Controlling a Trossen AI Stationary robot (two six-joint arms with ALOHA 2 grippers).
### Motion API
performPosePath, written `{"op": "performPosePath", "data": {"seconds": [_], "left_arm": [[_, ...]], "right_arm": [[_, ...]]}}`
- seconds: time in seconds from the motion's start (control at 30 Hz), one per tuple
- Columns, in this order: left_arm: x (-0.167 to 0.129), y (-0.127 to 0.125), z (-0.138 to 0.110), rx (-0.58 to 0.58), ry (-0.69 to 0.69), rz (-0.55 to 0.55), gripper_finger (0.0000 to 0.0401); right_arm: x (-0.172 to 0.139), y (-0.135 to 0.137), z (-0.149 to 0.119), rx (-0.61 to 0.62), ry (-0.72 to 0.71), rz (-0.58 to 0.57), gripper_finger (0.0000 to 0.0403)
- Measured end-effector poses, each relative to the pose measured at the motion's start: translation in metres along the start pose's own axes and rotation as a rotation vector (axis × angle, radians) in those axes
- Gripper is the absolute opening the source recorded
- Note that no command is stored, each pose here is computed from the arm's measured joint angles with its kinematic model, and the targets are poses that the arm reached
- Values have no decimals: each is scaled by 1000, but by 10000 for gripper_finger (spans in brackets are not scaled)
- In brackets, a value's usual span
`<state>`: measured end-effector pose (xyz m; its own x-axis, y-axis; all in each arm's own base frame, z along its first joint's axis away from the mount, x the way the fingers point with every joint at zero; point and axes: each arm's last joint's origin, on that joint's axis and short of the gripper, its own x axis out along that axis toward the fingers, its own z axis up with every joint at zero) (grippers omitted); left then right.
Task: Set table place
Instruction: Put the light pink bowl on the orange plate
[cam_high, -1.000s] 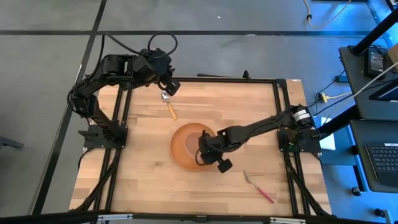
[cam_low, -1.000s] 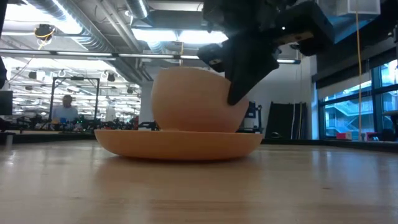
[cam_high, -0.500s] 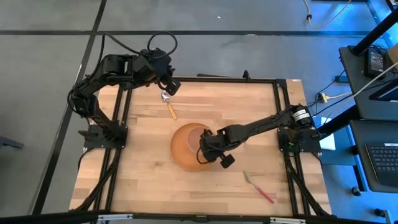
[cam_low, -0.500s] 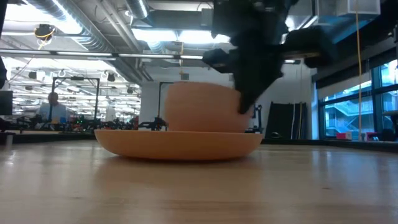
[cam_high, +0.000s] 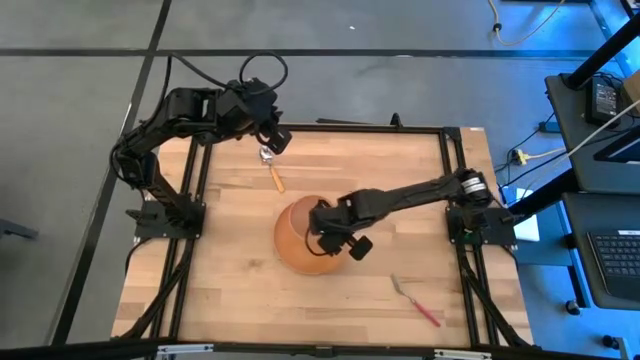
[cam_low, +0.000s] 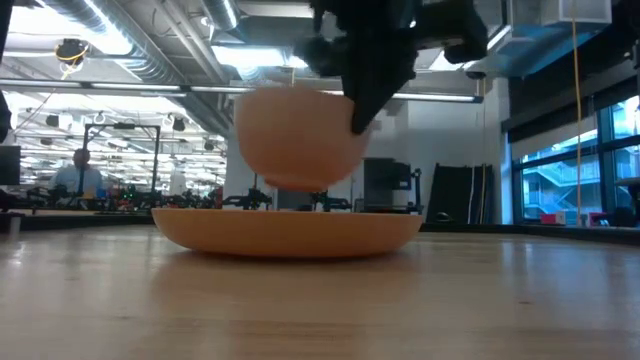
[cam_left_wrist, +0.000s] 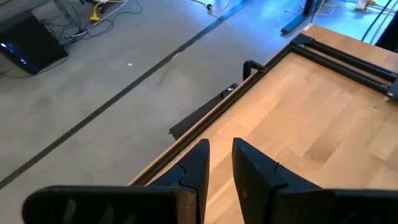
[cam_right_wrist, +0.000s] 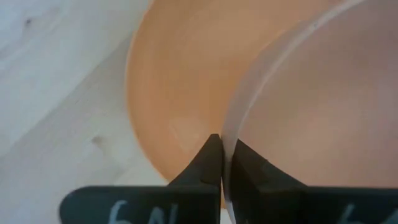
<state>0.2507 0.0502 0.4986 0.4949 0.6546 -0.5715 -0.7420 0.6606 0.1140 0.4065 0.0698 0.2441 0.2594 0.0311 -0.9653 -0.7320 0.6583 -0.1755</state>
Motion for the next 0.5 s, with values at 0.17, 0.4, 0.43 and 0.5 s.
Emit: {"op": "performPosePath", "data": {"seconds": [0.17, 0.4, 0.43, 0.5], "left_arm": [[1, -2, -1, 8, 11, -13, 63], [1, 1, -7, 50, 68, 10, 63], [1, 2, -8, 57, 79, 14, 63], [1, 3, -10, 61, 97, 22, 63]], "right_arm": [[30, -7, 8, -21, 152, 65, 11], [29, -20, 22, 41, 142, 27, 11], [24, -21, 24, 57, 131, 21, 11], [17, -23, 27, 97, 90, 26, 11]]}}
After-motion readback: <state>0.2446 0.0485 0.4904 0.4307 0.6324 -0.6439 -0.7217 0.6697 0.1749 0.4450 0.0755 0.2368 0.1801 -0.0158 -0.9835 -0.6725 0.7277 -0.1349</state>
